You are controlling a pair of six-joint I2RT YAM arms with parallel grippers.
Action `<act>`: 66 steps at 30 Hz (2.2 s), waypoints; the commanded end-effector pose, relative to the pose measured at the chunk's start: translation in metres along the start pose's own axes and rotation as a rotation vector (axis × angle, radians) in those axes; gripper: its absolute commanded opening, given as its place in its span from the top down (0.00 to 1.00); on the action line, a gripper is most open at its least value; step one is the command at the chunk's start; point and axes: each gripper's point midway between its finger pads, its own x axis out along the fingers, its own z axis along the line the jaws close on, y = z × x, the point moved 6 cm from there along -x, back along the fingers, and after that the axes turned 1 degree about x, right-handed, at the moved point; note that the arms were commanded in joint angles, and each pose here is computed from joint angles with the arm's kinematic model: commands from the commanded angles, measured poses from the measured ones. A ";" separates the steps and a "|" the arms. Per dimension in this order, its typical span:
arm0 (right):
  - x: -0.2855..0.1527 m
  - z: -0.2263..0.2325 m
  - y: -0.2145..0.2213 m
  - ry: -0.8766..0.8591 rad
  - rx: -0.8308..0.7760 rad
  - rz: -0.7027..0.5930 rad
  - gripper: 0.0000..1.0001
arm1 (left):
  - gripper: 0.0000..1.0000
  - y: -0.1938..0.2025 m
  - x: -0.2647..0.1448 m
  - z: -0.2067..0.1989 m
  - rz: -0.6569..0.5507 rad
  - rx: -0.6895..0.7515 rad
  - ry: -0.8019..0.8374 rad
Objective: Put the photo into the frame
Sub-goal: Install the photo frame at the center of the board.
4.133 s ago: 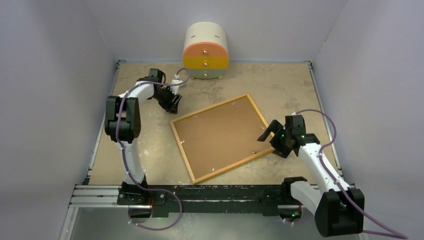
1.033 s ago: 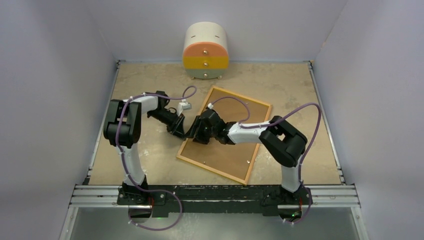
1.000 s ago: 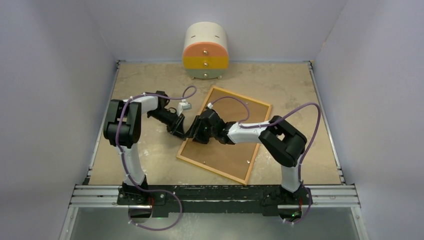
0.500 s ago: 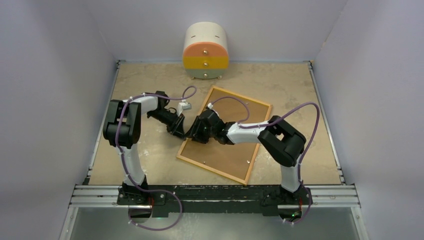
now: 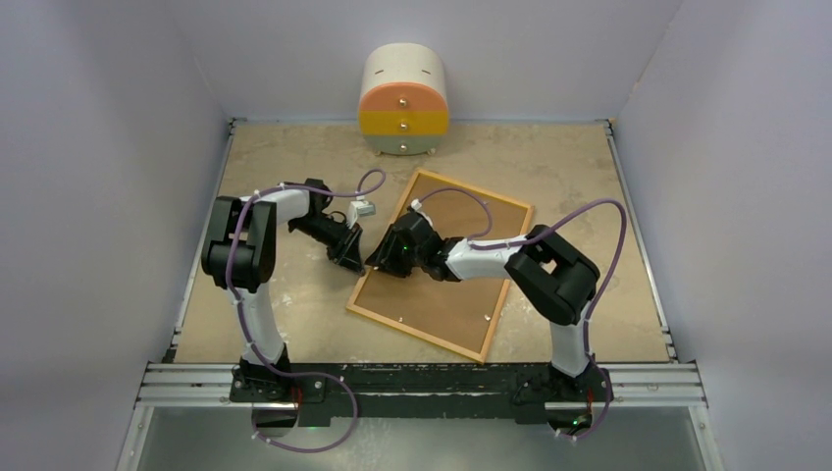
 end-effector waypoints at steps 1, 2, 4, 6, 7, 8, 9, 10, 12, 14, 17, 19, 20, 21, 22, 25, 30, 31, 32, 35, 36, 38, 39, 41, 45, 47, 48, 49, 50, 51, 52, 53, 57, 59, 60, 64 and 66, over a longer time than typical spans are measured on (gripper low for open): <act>0.007 -0.006 -0.009 0.029 0.008 -0.041 0.56 | 0.83 0.008 0.000 0.001 0.038 0.042 -0.028; 0.008 -0.007 -0.009 0.029 0.008 -0.042 0.56 | 0.83 0.008 0.000 0.001 0.037 0.042 -0.028; 0.009 -0.007 -0.010 0.029 0.009 -0.042 0.57 | 0.84 0.008 0.001 0.001 0.036 0.041 -0.025; 0.011 -0.009 -0.010 0.031 0.013 -0.038 0.57 | 0.84 0.008 0.000 0.000 0.036 0.044 -0.026; 0.012 -0.009 -0.010 0.032 0.014 -0.038 0.57 | 0.84 0.008 0.000 0.001 0.037 0.045 -0.027; 0.012 -0.009 -0.010 0.031 0.016 -0.036 0.57 | 0.84 0.008 0.000 0.000 0.037 0.047 -0.026; 0.013 -0.009 -0.010 0.031 0.017 -0.037 0.57 | 0.84 0.007 0.000 0.000 0.037 0.047 -0.027; 0.014 -0.009 -0.009 0.031 0.018 -0.035 0.58 | 0.84 0.007 0.000 0.000 0.037 0.047 -0.028; 0.014 -0.009 -0.010 0.031 0.020 -0.038 0.58 | 0.84 0.008 0.000 0.000 0.038 0.049 -0.026; 0.016 -0.010 -0.011 0.031 0.020 -0.039 0.58 | 0.84 0.008 0.000 0.000 0.038 0.051 -0.026; 0.015 -0.008 -0.010 0.025 0.018 -0.035 0.58 | 0.84 0.009 -0.001 -0.002 0.039 0.059 -0.022; 0.014 -0.006 -0.011 0.023 0.010 -0.035 0.59 | 0.84 0.009 -0.001 -0.003 0.040 0.065 -0.022; 0.014 -0.006 -0.011 0.023 0.008 -0.038 0.59 | 0.84 0.009 -0.001 -0.003 0.040 0.066 -0.024; 0.014 -0.006 -0.012 0.026 0.007 -0.042 0.59 | 0.84 0.009 -0.002 -0.003 0.042 0.066 -0.024; 0.014 -0.007 -0.012 0.027 0.008 -0.045 0.59 | 0.84 0.009 -0.002 -0.003 0.041 0.068 -0.024; 0.015 -0.008 -0.013 0.029 0.008 -0.050 0.59 | 0.84 0.009 -0.002 -0.004 0.038 0.067 -0.020; 0.015 -0.002 -0.016 0.002 -0.018 -0.053 0.59 | 0.85 0.009 -0.003 -0.006 0.038 0.076 -0.021; 0.012 0.002 -0.018 -0.011 -0.036 -0.056 0.59 | 0.85 0.009 -0.004 -0.006 0.040 0.080 -0.027; 0.008 0.007 -0.020 -0.024 -0.051 -0.063 0.59 | 0.85 0.008 -0.005 -0.007 0.039 0.085 -0.032; -0.006 0.020 -0.028 -0.067 -0.075 -0.082 0.57 | 0.85 0.007 -0.006 -0.008 0.041 0.091 -0.037; -0.012 0.025 -0.032 -0.087 -0.075 -0.093 0.56 | 0.85 0.006 -0.007 -0.008 0.040 0.091 -0.037; -0.023 0.031 -0.036 -0.135 -0.070 -0.082 0.55 | 0.85 0.006 -0.008 -0.009 0.040 0.090 -0.035; -0.028 0.033 -0.038 -0.149 -0.068 -0.083 0.55 | 0.85 0.005 -0.008 -0.009 0.040 0.091 -0.035; -0.038 0.034 -0.044 -0.163 -0.064 -0.092 0.53 | 0.85 0.002 -0.010 -0.009 0.036 0.092 -0.037; -0.052 0.025 -0.060 -0.165 -0.040 -0.112 0.49 | 0.83 -0.010 -0.014 -0.009 0.005 0.096 -0.040; -0.058 0.017 -0.071 -0.153 -0.025 -0.132 0.47 | 0.79 -0.018 -0.016 -0.009 -0.017 0.091 -0.037; -0.060 0.013 -0.077 -0.144 -0.019 -0.145 0.47 | 0.76 -0.023 -0.016 -0.007 -0.028 0.092 -0.035; -0.062 0.008 -0.082 -0.133 -0.018 -0.155 0.46 | 0.74 -0.029 -0.017 -0.006 -0.041 0.083 -0.034; -0.063 0.001 -0.089 -0.116 -0.018 -0.164 0.45 | 0.68 -0.035 -0.017 -0.003 -0.052 0.078 -0.037; -0.062 -0.004 -0.096 -0.103 -0.020 -0.171 0.45 | 0.65 -0.041 -0.017 0.002 -0.062 0.068 -0.044; -0.062 -0.010 -0.103 -0.085 -0.025 -0.175 0.45 | 0.62 -0.046 -0.017 0.007 -0.070 0.059 -0.048; -0.060 -0.015 -0.111 -0.065 -0.028 -0.181 0.44 | 0.61 -0.053 -0.016 0.012 -0.083 0.051 -0.051; -0.052 -0.029 -0.136 -0.022 -0.049 -0.195 0.44 | 0.58 -0.078 -0.015 0.032 -0.144 0.022 -0.078; -0.046 -0.032 -0.148 -0.017 -0.059 -0.190 0.44 | 0.58 -0.087 -0.014 0.040 -0.164 0.007 -0.084; -0.043 -0.033 -0.153 -0.009 -0.064 -0.196 0.44 | 0.58 -0.090 -0.012 0.043 -0.170 0.000 -0.086; -0.029 -0.037 -0.176 0.001 -0.071 -0.207 0.45 | 0.59 -0.098 -0.006 0.048 -0.176 -0.002 -0.074; -0.020 -0.039 -0.185 0.001 -0.082 -0.207 0.45 | 0.63 -0.097 -0.002 0.048 -0.170 0.003 -0.068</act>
